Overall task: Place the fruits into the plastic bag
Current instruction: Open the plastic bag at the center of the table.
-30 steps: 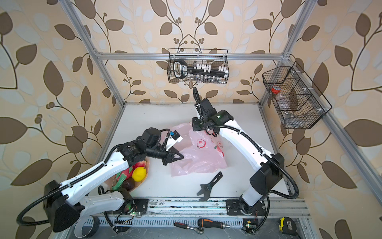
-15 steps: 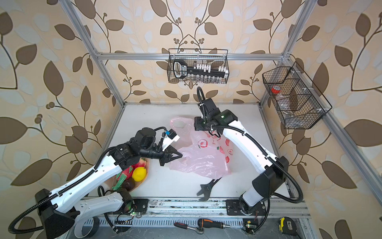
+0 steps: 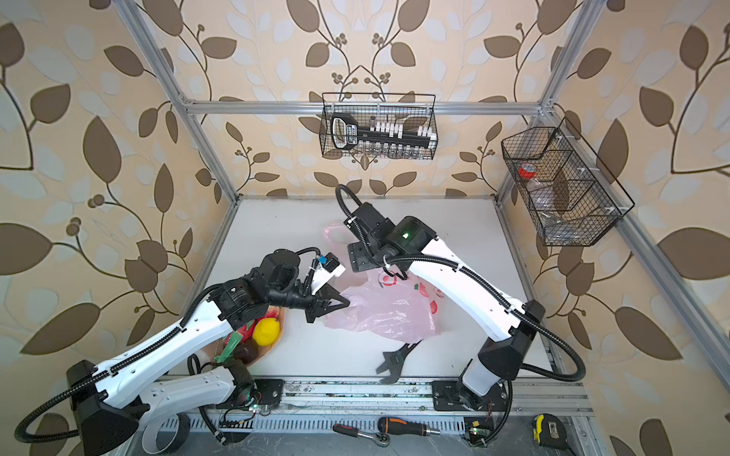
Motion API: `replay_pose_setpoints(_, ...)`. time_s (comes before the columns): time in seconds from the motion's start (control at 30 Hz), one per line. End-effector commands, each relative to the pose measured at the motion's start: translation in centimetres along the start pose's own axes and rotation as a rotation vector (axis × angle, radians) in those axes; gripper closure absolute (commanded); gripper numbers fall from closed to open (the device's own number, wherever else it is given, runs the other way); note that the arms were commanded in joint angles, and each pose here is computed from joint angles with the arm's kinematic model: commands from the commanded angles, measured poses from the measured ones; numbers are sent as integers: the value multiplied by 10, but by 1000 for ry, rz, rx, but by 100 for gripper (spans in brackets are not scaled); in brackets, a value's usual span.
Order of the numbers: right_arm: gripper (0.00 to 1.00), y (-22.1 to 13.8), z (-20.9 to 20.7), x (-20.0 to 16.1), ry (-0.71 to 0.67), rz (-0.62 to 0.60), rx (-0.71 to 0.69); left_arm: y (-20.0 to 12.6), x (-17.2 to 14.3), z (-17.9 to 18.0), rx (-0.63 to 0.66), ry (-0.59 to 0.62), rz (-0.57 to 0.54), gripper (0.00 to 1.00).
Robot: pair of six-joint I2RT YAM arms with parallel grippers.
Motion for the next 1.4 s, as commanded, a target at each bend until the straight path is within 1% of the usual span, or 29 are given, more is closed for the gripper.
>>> replay_pose_setpoints(0.0, 20, 14, -1, -8, -9, 36, -139, -4, 2, -8, -21, 48, -38, 100)
replay_pose_setpoints(0.13, 20, 30, 8, -7, -43, 43, -196, -2, 0, -10, -28, 48, -41, 100)
replay_pose_setpoints(0.27, 20, 39, 8, -8, -120, 56, -330, -2, 0, -12, -26, 52, -42, 100)
replay_pose_setpoints(0.4, 20, 49, 7, -14, -152, 77, -374, 0, 0, -12, -30, 55, -39, 100)
replay_pose_setpoints(0.47, 21, 51, 2, -15, -164, 71, -423, 1, -1, -12, -33, 53, -30, 100)
replay_pose_setpoints(0.6, 23, 51, -2, -15, -183, 62, -467, 4, -2, -13, -40, 55, -22, 100)
replay_pose_setpoints(0.67, 26, 53, -4, -15, -196, 59, -493, 5, -3, -14, -41, 59, -18, 100)
replay_pose_setpoints(0.7, 35, 62, -4, -16, -190, 62, -482, 6, -3, -15, -45, 65, -19, 100)
replay_pose_setpoints(0.8, 43, 70, -6, -17, -161, 66, -456, 6, -3, -17, -45, 73, -19, 100)
replay_pose_setpoints(0.87, 55, 72, -6, -16, -156, 64, -451, 5, -4, -18, -41, 76, -21, 100)
replay_pose_setpoints(1.0, 87, 60, -6, -8, -146, 28, -437, 3, -5, -18, -29, 79, -26, 100)
replay_pose_setpoints(1.07, 99, 49, -7, -3, -137, -3, -424, 2, -6, -18, -26, 71, -26, 100)
replay_pose_setpoints(1.1, 100, 43, -7, -1, -133, -18, -415, 2, -6, -19, -27, 67, -30, 98)
replay_pose_setpoints(1.17, 100, 29, -10, 4, -114, -63, -387, 1, -9, -18, -31, 43, -35, 89)
replay_pose_setpoints(1.23, 100, 18, -13, 9, -88, -110, -332, 2, -16, -16, -34, 7, -36, 71)
replay_pose_setpoints(1.3, 100, 9, -17, 11, -50, -156, -267, 2, -22, -14, -34, -39, -43, 45)
replay_pose_setpoints(1.33, 100, 7, -20, 11, -31, -170, -239, 1, -25, -14, -31, -58, -47, 38)
replay_pose_setpoints(1.37, 100, 6, -22, 11, -11, -182, -207, 0, -28, -12, -26, -78, -52, 34)
Point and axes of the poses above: each gripper's point midway between its finger pads, its own y axis out along the fingers, its own z axis along the line the jaws close on, x = y × z, the point moved 7 cm from there along -y, back along the fingers, and after that the axes turned 6 degrees about -y, right-handed, at the moved point
